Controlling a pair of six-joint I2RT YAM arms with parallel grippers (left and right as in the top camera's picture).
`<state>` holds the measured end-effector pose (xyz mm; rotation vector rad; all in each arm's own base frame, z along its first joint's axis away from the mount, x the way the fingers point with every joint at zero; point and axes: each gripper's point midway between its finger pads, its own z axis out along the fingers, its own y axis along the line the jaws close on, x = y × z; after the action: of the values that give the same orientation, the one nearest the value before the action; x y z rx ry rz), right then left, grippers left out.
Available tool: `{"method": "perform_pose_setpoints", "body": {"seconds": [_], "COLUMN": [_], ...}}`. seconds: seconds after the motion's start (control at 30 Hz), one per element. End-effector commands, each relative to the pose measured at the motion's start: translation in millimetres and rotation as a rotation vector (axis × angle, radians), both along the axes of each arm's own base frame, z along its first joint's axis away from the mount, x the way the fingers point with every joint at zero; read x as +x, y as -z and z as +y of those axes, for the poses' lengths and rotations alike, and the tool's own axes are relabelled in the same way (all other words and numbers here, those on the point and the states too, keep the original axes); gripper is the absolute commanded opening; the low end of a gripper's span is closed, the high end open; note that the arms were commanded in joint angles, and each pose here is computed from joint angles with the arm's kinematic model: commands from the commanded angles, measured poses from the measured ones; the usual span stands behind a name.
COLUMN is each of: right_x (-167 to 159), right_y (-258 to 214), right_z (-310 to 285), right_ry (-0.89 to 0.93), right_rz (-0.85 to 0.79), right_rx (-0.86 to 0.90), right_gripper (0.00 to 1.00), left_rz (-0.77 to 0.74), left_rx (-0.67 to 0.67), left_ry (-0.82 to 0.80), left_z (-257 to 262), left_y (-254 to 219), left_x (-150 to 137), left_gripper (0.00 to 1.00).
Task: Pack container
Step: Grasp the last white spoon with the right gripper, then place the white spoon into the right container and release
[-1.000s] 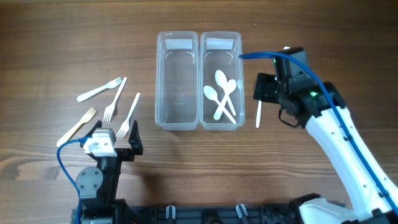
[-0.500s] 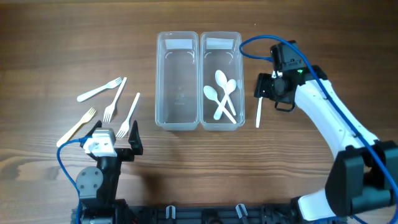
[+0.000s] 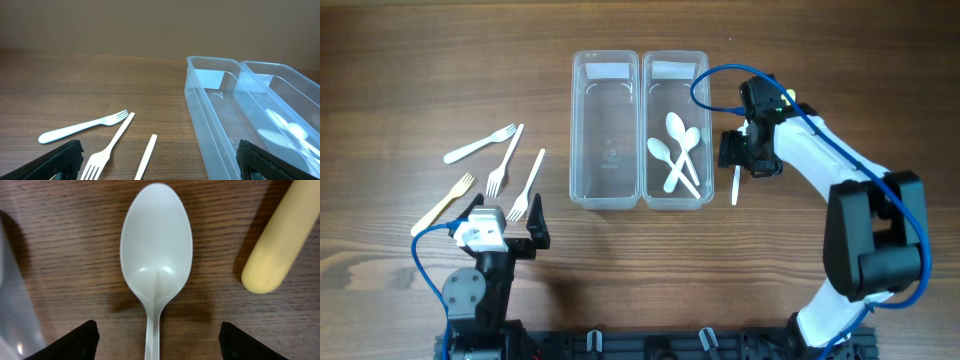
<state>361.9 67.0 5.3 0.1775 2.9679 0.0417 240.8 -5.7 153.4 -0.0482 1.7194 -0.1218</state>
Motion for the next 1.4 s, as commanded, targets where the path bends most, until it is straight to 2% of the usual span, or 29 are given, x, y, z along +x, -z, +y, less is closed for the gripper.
{"method": "perform_pose_setpoints", "body": {"seconds": [0.0, 0.1, 0.17, 0.23, 0.3, 0.33, 0.37, 0.53, 0.7, 0.73, 0.83, 0.93, 1.07, 1.37], "right_x": [-2.3, -1.3, -1.1, -1.8, -3.2, -3.9, -4.5, -2.2, 7.4, 5.4, -4.0, -17.2, -24.4, -22.8], "right_y": [14.8, 19.8, 22.4, 23.3, 24.0, 24.2, 24.1, 1.2, -94.2, -124.6, -177.9, -211.0, -212.4, -174.7], "right_z": [2.1, 1.2, -2.0, -6.2, -9.6, -11.7, -12.6, -13.8, -9.6, -8.4, 8.0, 25.8, 51.3, 124.2], "right_ry": [-0.019, -0.015, -0.005, 0.011, 0.022, 0.027, 0.028, 0.001, -0.027, -0.031, -0.078, -0.134, -0.205, -0.38], "right_rz": [0.033, 0.038, 0.043, 0.051, 0.058, 0.062, 0.065, 0.025, -0.215, -0.294, -0.43, -0.506, -0.494, -0.414], "right_rx": [0.007, 0.007, 0.007, 0.029, 0.031, 0.029, 0.029, 0.026, 0.056, 0.074, 0.181, 0.278, 0.335, 0.372], "right_gripper": [0.77, 0.73, 0.64, 0.43, 0.28, 0.13, 0.04, 0.04, 0.04, 0.04, 0.04, 0.04, 0.04, 0.04], "left_rz": [-0.007, -0.007, -0.007, -0.007, -0.006, -0.007, -0.007, -0.007, -0.007, -0.007, -0.007, -0.007, -0.007, -0.007], "left_rx": [0.019, 0.019, 0.019, 0.019, 0.019, 0.019, 0.019, 0.019, 0.019, 0.019, 0.019, 0.019, 0.019, 0.019], "left_ry": [0.004, 0.003, 0.003, 0.003, 0.003, 0.003, 0.004, 0.003, 0.004, 0.003, 0.003, 0.004, 0.003, 0.003], "left_z": [-0.1, 0.0, 0.0, 0.0, 0.0, 0.0, -0.1, 0.0, -0.1, 0.0, 0.0, -0.1, 0.0, 0.0], "left_y": [0.2, 0.2, 0.2, 0.2, 0.3, 0.2, 0.2, 0.2, 0.2, 0.2, 0.2, 0.2, 0.2, 0.2], "left_x": [-0.1, -0.1, -0.1, -0.1, -0.1, -0.1, -0.1, -0.1, -0.1, -0.1, -0.1, -0.1, -0.1, -0.1], "left_gripper": [1.0, 1.0, 1.0, 1.0, 1.0, 1.0, 1.0, 1.0, 1.0, 1.0, 1.0, 1.0, 1.0, 1.0]}}
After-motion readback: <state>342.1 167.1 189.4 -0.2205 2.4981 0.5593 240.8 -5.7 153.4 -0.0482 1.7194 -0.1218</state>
